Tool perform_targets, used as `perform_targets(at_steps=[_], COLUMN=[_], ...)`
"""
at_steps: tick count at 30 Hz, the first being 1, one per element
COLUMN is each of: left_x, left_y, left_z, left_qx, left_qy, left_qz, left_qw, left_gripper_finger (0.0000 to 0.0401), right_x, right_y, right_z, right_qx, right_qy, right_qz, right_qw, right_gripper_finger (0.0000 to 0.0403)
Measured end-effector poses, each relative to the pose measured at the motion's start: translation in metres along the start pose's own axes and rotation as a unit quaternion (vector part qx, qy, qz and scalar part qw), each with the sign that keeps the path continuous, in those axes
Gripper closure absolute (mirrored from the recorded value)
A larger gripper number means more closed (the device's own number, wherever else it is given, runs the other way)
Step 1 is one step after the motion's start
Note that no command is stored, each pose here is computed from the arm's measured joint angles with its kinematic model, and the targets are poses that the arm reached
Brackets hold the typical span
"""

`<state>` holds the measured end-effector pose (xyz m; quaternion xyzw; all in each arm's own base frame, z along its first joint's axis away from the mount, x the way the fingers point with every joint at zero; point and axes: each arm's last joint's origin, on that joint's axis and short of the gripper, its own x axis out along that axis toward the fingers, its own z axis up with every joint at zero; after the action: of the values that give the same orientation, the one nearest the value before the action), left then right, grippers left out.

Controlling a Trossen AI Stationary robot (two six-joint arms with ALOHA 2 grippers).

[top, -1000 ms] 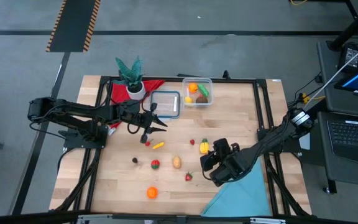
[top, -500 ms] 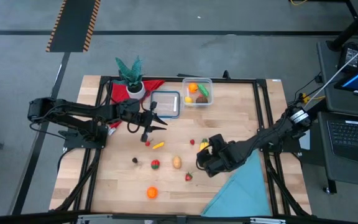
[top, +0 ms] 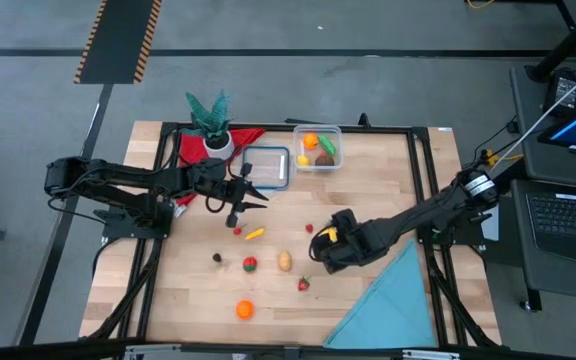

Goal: Pick and placing Produce into tupperware
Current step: Put the pineapple into the transparent bin

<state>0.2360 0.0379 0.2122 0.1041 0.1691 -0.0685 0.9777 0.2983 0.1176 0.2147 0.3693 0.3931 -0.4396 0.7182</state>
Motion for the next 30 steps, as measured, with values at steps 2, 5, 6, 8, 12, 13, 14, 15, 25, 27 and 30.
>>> perform_targets(at_steps=[2, 5, 6, 8, 12, 13, 14, 15, 25, 27, 30], left_x=[0.000, 0.000, 0.000, 0.000, 0.000, 0.000, 0.000, 0.000, 0.000, 0.000, 0.000], left_y=[0.000, 0.000, 0.000, 0.000, 0.000, 0.000, 0.000, 0.000, -0.001, -0.001, -0.001], left_z=[-0.001, -0.001, -0.001, -0.001, -0.001, -0.001, -0.001, -0.001, -0.002, -0.002, -0.002], left_qx=[-0.001, -0.002, -0.002, -0.002, -0.002, -0.002, -0.002, -0.002, -0.003, -0.003, -0.003], left_qy=[0.004, 0.006, 0.006, 0.006, 0.007, 0.007, 0.007, 0.007, 0.011, 0.012, 0.012], left_qz=[-0.001, -0.002, -0.002, -0.002, -0.002, -0.002, -0.001, -0.002, -0.003, -0.003, -0.003], left_qw=[1.000, 1.000, 1.000, 1.000, 1.000, 1.000, 1.000, 1.000, 1.000, 1.000, 1.000], left_gripper_finger=[0.0319, 0.0319, 0.0319, 0.0319, 0.0319, 0.0319, 0.0319, 0.0319, 0.0319, 0.0319, 0.0319], right_x=[0.005, 0.014, 0.017, 0.023, 0.032, 0.033, 0.034, 0.036, 0.063, 0.069, 0.077], right_y=[0.001, 0.003, 0.003, 0.004, 0.007, 0.008, 0.010, 0.011, 0.013, 0.014, 0.013], right_z=[0.001, 0.001, 0.000, -0.001, -0.002, -0.003, -0.003, -0.003, -0.010, -0.011, -0.011], right_qx=[0.001, 0.001, -0.003, -0.007, -0.003, -0.002, 0.000, 0.004, -0.001, -0.001, 0.001], right_qy=[-0.001, -0.002, 0.000, 0.004, 0.017, 0.018, 0.017, 0.017, 0.029, 0.029, 0.028], right_qz=[-0.007, -0.019, -0.024, -0.031, -0.032, -0.029, -0.025, -0.020, -0.054, -0.059, -0.070], right_qw=[1.000, 1.000, 1.000, 0.999, 0.999, 0.999, 1.000, 1.000, 0.998, 0.998, 0.997], right_gripper_finger=[0.0093, 0.0093, 0.0093, 0.0093, 0.0093, 0.0093, 0.0093, 0.0093, 0.0093, 0.0093, 0.0093])
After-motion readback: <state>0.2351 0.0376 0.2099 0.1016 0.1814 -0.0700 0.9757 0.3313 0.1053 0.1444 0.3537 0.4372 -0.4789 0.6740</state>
